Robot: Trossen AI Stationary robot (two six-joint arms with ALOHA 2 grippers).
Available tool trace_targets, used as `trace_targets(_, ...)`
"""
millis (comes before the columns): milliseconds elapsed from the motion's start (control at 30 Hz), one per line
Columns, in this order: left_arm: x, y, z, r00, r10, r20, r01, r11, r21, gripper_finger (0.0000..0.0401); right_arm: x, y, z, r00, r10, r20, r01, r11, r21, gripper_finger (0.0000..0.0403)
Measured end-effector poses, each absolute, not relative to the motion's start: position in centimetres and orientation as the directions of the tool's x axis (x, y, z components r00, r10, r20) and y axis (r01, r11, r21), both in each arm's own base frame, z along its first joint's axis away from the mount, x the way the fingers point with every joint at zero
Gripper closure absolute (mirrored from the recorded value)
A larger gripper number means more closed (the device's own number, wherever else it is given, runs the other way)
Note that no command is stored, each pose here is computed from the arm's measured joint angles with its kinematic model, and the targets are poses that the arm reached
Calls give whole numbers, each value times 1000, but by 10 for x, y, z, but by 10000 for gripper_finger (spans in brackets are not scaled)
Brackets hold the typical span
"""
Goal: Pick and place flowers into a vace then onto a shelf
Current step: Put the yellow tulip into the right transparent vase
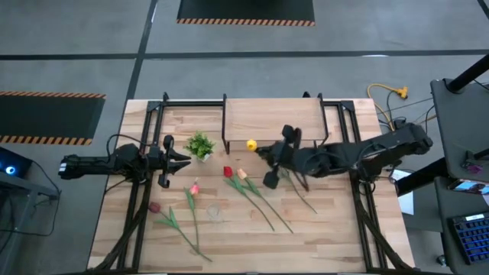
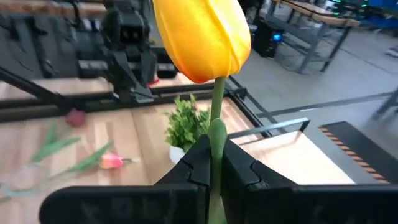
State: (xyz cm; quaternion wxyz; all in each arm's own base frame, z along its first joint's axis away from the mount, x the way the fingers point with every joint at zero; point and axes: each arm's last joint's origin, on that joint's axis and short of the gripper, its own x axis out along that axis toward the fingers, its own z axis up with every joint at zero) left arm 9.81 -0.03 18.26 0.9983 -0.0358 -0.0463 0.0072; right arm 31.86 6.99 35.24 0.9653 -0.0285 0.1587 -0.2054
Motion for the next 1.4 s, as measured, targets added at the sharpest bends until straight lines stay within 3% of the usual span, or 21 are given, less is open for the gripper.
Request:
trace_targets(167,98,0,183,996,18,92,-11,997,-72,350,331,81,332,826,-465,-317,424,885,-194,394)
trace_targets(567,98,0,183,996,17,92,-11,997,-72,350,321,115,313,790,-541,-288,503,841,-199,394)
trace_targets(967,98,0,183,996,17,92,-11,997,-72,350,318,116,288,757,-584,-294,561,811,-167,388)
trace_targets(1133,98,0,182,996,17,83,-11,997,-72,350,317,116,288,759,-579,-296,553,814,-177,351)
trace_targets(1400,98,0,182,996,18,83,-12,997,-72,350,314,116,288,779,-521,-349,498,852,-161,259)
